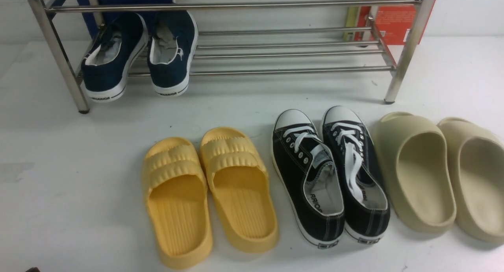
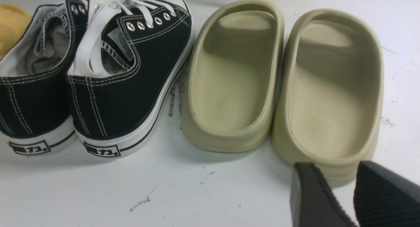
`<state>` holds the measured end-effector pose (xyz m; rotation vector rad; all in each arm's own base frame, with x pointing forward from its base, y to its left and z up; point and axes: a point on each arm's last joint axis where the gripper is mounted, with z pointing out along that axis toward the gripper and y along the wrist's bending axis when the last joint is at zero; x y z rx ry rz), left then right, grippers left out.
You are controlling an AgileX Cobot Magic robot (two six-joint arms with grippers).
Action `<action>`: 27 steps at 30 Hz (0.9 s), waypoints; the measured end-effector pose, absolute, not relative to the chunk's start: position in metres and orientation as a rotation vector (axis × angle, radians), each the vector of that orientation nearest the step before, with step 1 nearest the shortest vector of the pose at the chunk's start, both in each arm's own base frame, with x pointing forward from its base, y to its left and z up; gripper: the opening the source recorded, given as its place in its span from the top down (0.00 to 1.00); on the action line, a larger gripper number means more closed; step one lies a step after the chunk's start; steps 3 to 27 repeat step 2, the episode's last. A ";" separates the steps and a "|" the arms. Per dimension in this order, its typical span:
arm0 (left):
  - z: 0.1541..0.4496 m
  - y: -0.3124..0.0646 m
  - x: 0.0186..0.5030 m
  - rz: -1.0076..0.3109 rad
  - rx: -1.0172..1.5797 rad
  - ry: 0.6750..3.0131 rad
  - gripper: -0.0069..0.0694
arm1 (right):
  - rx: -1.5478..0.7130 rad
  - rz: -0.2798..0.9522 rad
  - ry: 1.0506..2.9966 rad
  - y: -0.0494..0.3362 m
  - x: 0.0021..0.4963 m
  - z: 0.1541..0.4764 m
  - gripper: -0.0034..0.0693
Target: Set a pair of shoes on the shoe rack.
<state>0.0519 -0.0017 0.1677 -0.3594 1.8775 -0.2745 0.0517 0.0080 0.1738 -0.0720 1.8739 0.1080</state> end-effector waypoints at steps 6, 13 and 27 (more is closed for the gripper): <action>0.168 -0.002 0.052 -0.274 -0.359 1.878 0.93 | -0.072 0.108 1.874 0.008 0.052 0.174 0.62; 0.168 -0.002 0.052 -0.274 -0.359 1.878 0.93 | -0.072 0.108 1.874 0.008 0.052 0.174 0.62; 0.168 -0.002 0.052 -0.274 -0.359 1.878 0.93 | -0.072 0.108 1.874 0.008 0.052 0.174 0.62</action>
